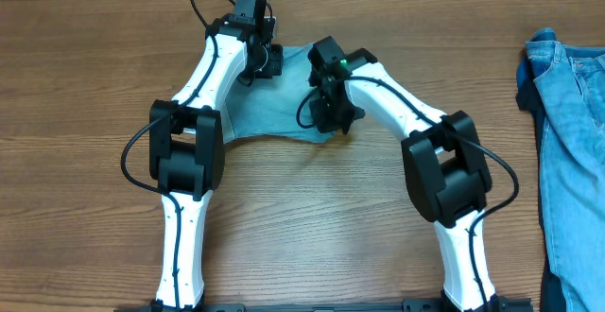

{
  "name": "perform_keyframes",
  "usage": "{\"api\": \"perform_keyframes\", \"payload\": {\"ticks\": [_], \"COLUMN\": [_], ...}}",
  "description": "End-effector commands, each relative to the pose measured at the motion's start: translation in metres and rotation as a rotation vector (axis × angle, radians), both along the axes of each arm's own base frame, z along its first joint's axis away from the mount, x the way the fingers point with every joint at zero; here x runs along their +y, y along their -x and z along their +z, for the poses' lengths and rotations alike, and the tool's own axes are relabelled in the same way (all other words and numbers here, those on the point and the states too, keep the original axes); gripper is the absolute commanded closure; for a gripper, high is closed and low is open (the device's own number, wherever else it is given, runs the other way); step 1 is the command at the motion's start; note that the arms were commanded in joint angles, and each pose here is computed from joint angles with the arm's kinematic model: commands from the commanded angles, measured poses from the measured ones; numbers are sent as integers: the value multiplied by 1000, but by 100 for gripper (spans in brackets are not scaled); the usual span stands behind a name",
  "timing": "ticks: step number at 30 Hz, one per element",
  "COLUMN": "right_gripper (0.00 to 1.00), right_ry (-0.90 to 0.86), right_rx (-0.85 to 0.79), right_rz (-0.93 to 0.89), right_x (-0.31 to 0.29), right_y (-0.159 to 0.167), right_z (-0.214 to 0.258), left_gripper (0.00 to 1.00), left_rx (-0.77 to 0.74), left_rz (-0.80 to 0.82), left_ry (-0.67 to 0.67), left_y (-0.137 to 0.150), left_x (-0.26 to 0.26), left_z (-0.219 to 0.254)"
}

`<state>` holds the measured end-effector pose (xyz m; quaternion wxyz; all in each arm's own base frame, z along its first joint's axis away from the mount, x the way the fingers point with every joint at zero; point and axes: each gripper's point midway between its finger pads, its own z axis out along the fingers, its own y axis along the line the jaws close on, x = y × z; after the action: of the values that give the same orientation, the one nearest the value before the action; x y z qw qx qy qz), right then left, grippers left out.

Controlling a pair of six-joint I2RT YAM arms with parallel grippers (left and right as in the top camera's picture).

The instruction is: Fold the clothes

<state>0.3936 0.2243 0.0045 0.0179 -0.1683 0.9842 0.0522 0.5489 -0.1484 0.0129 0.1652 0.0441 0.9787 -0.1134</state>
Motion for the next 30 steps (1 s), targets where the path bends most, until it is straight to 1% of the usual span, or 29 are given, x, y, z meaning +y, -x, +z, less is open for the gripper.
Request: {"api": "perform_keyframes", "payload": {"ticks": [1, 3, 4, 5, 6, 8, 9, 10, 11, 12, 13, 14, 15, 16, 17, 19, 21, 23, 26, 30], "right_gripper": [93, 93, 93, 90, 90, 90, 90, 90, 90, 90, 90, 90, 91, 95, 95, 96, 96, 96, 96, 96], "right_ry": [109, 100, 99, 99, 97, 91, 84, 67, 44, 27, 5, -15, -42, -69, -89, -153, -235, -292, -308, -315], "right_rx": [181, 175, 173, 172, 169, 155, 142, 110, 66, 32, -11, -74, -130, -184, -222, -288, -335, -375, -407, -420], "right_rz": [-25, -38, -38, -38, -38, -48, -73, -87, -92, -91, -79, -74, -76, -79, -82, -78, -72, -64, -62, -61], "right_x": [-36, -38, -38, -38, -38, -36, -35, -32, -29, -26, -22, -18, -12, -7, -3, 9, 24, 36, 42, 47], "right_y": [43, 38, 38, 37, 37, 31, 24, 12, -1, -8, -17, -29, -43, -57, -67, -85, -100, -113, -128, -138], "right_z": [-49, -48, -48, -48, -48, -41, -31, -9, 17, 33, 49, 68, 78, 82, 83, 87, 92, 91, 76, 55], "left_gripper": [92, 82, 79, 70, 64, 60, 59, 58, 60, 68, 87, 96, 96, 96, 96, 96, 96, 96, 96, 96], "left_rx": [18, -44, -75, -148, -196, -249, -256, -255, -234, -199, -156, -37, 64, 153, 222, 285, 322, 374, 439, 499], "left_rz": [71, 78, 79, 81, 83, 86, 96, 115, 139, 148, 158, 231, 286, 279, 267, 259, 248, 241, 238, 242], "left_ry": [-34, -21, -14, -10, -2, 3, -13, -50, -102, -129, -142, -147, -133, -93, -63, -50, -55, -19, -25, -52], "left_y": [-8, -25, -32, -47, -54, -56, -54, -50, -42, -34, -25, -2, 19, 37, 52, 67, 75, 81, 91, 101], "left_x": [34, 35, 33, 33, 32, 33, 36, 44, 55, 61, 65, 76, 82, 77, 73, 70, 69, 62, 61, 64], "left_z": [-17, 10, 26, 61, 89, 133, 144, 153, 155, 152, 147, 134, 127, 122, 120, 119, 114, 105, 89, 68]}}
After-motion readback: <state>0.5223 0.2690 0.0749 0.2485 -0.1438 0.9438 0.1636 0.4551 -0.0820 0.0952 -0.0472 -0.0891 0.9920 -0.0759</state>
